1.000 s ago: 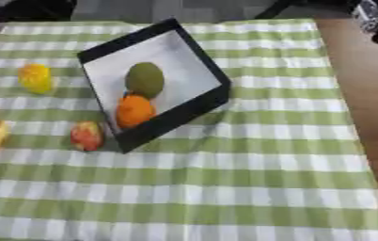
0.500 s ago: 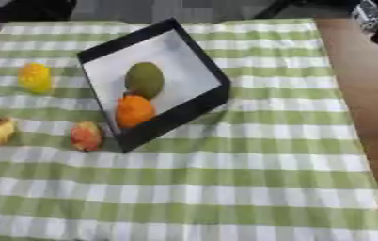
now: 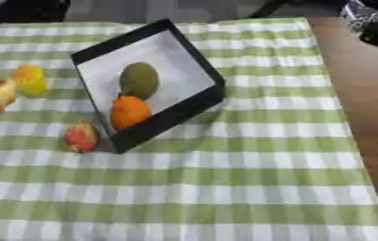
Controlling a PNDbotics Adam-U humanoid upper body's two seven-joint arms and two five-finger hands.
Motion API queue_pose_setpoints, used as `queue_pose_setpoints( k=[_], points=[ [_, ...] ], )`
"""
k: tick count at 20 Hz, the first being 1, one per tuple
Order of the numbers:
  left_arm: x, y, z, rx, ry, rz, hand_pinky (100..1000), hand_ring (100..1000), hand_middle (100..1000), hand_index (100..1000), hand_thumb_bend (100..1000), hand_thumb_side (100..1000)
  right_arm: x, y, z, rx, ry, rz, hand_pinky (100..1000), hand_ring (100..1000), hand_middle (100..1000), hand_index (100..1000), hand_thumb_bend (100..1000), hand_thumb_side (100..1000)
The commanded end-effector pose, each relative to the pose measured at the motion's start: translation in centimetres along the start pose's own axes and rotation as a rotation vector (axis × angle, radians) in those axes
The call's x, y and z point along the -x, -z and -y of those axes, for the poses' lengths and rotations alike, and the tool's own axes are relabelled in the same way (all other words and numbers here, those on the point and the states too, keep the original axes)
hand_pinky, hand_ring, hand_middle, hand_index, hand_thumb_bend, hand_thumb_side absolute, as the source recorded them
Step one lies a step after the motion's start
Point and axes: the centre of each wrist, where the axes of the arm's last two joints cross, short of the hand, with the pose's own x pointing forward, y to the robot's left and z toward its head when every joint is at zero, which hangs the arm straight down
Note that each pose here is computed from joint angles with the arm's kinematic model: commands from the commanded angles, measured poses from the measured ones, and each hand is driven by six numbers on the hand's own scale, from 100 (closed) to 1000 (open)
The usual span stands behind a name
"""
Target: Pick up objects on the table and place them in the box.
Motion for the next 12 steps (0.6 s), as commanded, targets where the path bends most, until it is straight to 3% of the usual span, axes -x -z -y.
queue_pose_setpoints(
  k=[1,5,12],
  points=[
    [-1.3,-1.0,-2.6,-0.036,0.044,0.032,783,759,679,586,252,100,-1.1,0.2,0.9,-0.002,-0.033,0.038,886,740,691,781,178,372],
    [-3.4,0.6,-5.1,-0.080,0.046,0.116,777,753,673,584,249,100,-1.3,0.3,0.8,-0.014,-0.031,0.045,885,739,690,781,184,369],
    [-7.0,5.5,-8.4,-0.127,0.019,0.252,765,741,663,581,242,100,-1.9,0.8,0.6,-0.030,-0.012,0.076,886,740,690,781,179,369]
  ],
)
